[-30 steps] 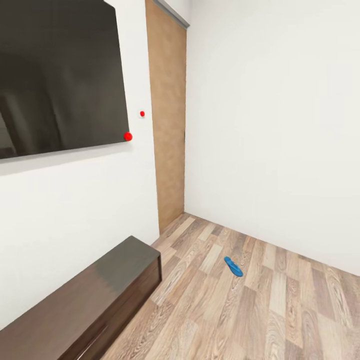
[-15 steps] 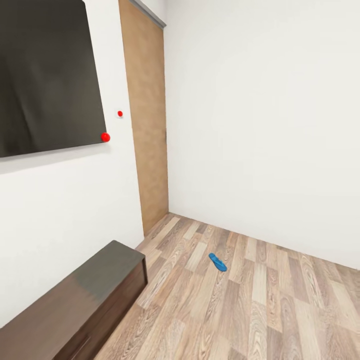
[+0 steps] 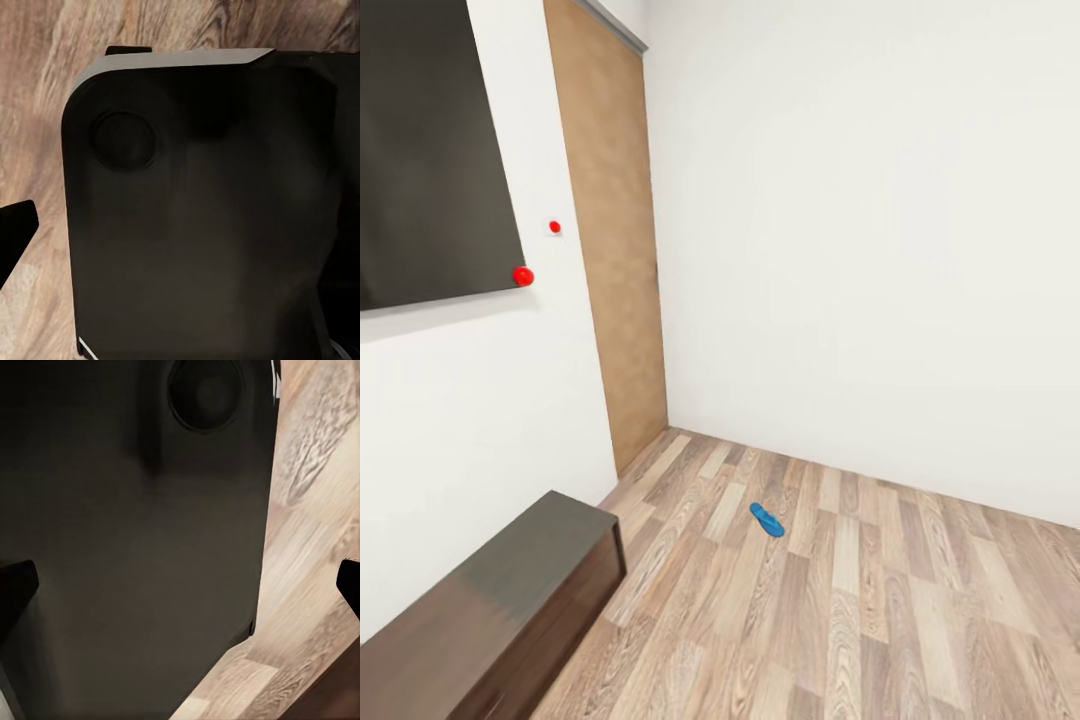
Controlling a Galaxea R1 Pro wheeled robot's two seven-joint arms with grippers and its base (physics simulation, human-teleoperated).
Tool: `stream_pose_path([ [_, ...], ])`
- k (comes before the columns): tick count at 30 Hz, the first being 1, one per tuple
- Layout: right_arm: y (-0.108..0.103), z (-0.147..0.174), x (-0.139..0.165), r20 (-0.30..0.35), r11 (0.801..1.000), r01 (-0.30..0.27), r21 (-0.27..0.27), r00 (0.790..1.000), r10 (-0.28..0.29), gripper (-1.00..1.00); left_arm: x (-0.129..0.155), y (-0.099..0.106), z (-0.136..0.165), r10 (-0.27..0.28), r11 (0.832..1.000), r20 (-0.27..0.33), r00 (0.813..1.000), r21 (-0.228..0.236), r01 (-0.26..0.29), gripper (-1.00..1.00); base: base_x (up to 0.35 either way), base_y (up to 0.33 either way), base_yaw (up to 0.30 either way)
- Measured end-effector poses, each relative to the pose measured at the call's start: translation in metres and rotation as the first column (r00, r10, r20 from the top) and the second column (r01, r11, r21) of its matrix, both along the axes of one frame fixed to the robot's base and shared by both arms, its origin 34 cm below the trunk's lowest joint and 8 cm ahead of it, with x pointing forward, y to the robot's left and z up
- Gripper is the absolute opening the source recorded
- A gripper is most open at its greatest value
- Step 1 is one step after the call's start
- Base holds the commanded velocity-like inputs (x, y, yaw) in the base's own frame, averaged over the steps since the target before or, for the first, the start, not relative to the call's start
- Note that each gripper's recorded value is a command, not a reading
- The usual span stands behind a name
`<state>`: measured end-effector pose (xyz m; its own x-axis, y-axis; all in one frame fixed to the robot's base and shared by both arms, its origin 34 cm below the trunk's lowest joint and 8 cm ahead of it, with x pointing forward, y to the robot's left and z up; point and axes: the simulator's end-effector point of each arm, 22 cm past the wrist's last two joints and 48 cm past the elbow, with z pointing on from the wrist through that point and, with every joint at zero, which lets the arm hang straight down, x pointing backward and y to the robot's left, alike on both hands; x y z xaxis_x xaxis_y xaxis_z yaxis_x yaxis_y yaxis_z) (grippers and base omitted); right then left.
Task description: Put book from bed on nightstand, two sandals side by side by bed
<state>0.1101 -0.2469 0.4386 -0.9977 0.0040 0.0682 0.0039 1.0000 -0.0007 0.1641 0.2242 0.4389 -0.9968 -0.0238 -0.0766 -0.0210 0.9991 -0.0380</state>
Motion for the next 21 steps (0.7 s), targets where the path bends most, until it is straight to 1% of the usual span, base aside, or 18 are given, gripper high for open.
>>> stream_pose_path([
  [21,-0.0011,-0.0001,0.0007,0.002,1.0,0.0,-0.001,1.0,0.0,1.0,0.0005,0.0011,0.0,0.008,1.0,0.0,1.0,0.0,-0.008,1.0,0.0,0.0,-0.2],
])
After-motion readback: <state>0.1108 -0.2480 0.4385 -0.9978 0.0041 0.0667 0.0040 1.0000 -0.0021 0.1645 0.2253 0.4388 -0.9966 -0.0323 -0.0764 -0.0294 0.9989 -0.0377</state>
